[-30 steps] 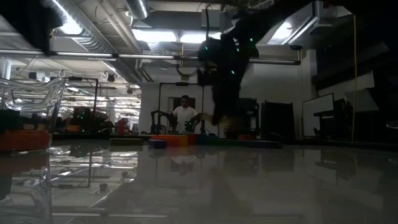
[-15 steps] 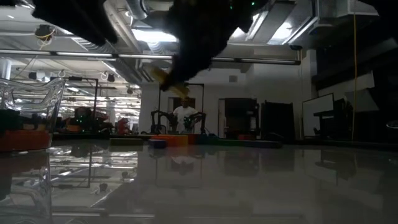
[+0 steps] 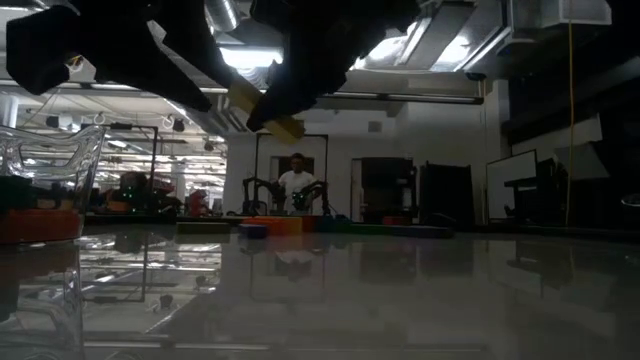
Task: Sort blocks by size
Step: Put the large yellow wooden block into the left transparent bin
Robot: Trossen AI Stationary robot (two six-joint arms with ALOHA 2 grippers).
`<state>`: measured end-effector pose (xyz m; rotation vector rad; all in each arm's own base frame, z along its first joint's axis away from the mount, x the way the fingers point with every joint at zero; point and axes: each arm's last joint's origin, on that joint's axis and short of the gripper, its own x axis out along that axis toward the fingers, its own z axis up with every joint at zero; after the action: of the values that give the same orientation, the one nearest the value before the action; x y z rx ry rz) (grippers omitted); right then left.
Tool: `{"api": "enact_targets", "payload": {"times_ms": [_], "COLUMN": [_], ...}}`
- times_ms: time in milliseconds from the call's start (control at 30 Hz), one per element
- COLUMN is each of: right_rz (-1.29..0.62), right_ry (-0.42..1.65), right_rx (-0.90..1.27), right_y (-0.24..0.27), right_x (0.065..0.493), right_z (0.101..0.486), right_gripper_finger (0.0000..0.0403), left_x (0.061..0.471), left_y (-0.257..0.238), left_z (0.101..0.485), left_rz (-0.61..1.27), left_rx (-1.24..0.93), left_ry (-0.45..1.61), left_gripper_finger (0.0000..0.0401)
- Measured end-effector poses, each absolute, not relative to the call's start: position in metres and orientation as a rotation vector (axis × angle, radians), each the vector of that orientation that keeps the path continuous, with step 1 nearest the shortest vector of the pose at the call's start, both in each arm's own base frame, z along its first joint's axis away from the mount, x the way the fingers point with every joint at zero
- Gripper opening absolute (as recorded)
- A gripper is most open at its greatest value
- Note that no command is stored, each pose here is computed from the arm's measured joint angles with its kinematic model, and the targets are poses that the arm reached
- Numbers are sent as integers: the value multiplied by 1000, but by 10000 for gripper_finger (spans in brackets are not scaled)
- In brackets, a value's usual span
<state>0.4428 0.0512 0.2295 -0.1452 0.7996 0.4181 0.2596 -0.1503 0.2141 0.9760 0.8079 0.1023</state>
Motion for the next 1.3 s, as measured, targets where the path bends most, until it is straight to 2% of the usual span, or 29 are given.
{"api": "enact_targets", "payload": {"times_ms": [233, 433, 900, 1300], "right_rz": [399, 389, 434, 436], "right_ry": [839, 860, 784, 789], "right_rx": [-76, -55, -13, -11], "right_y": [51, 51, 53, 53], "right_x": [441, 440, 445, 444], "right_z": [228, 227, 233, 232], "right_gripper_finger": [120, 112, 114, 118], "left_x": [260, 258, 268, 271], "left_y": [-154, -157, -143, -145], "left_z": [214, 215, 216, 217], "left_rz": [110, 111, 154, 103], "left_rx": [996, 999, 967, 952], "left_ry": [787, 772, 785, 765], "left_gripper_finger": [163, 163, 162, 70]}}
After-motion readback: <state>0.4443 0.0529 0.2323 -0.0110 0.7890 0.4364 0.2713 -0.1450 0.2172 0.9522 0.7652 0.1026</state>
